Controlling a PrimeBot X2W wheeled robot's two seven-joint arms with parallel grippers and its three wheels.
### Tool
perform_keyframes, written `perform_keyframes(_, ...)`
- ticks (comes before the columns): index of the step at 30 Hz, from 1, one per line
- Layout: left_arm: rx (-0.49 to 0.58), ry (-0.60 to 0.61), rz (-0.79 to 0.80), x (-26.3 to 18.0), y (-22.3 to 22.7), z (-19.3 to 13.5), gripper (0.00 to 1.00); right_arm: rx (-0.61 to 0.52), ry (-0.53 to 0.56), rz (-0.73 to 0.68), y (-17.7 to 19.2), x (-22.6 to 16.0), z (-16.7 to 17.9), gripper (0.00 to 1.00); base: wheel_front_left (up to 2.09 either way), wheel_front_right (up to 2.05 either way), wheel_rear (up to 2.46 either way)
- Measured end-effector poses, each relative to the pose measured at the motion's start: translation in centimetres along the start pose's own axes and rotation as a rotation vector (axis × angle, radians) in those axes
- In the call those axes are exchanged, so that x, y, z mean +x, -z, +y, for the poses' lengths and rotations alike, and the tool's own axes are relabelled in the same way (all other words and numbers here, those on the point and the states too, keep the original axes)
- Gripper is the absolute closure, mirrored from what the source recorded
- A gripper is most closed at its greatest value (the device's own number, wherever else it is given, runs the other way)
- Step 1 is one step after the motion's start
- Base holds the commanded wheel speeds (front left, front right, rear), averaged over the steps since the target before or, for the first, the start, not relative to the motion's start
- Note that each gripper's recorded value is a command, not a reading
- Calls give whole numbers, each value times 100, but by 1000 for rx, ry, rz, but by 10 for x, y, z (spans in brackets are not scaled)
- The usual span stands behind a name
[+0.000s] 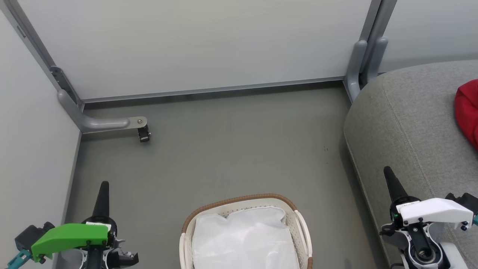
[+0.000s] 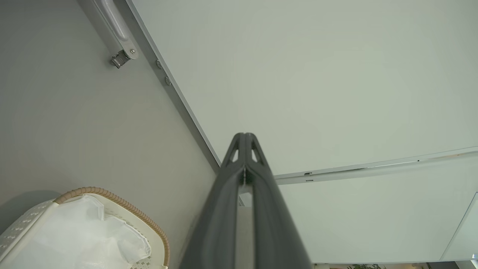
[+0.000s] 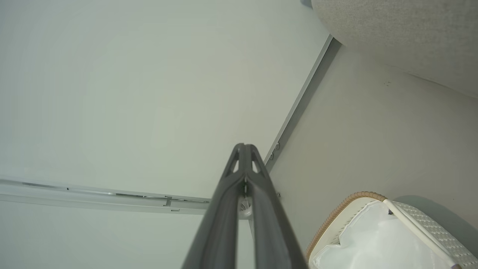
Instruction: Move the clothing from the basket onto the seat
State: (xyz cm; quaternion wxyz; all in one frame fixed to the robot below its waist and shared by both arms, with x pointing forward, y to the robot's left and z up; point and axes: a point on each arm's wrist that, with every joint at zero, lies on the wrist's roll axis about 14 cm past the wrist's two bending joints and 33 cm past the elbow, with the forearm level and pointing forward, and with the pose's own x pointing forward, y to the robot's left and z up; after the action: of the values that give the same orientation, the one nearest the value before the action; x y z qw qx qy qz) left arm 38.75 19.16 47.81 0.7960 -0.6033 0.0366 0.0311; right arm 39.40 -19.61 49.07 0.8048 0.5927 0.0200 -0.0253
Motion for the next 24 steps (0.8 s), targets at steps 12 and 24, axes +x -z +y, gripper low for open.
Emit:
perform_keyframes(12, -92, 23, -3, -1, -4, -6, 100, 98, -19, 2, -2, -1, 5, 100, 0, 0, 0)
perform_keyframes(24, -167, 45, -3, -1, -8, -12, 100, 185, -38, 3, -5, -2, 10, 100, 0, 0, 0)
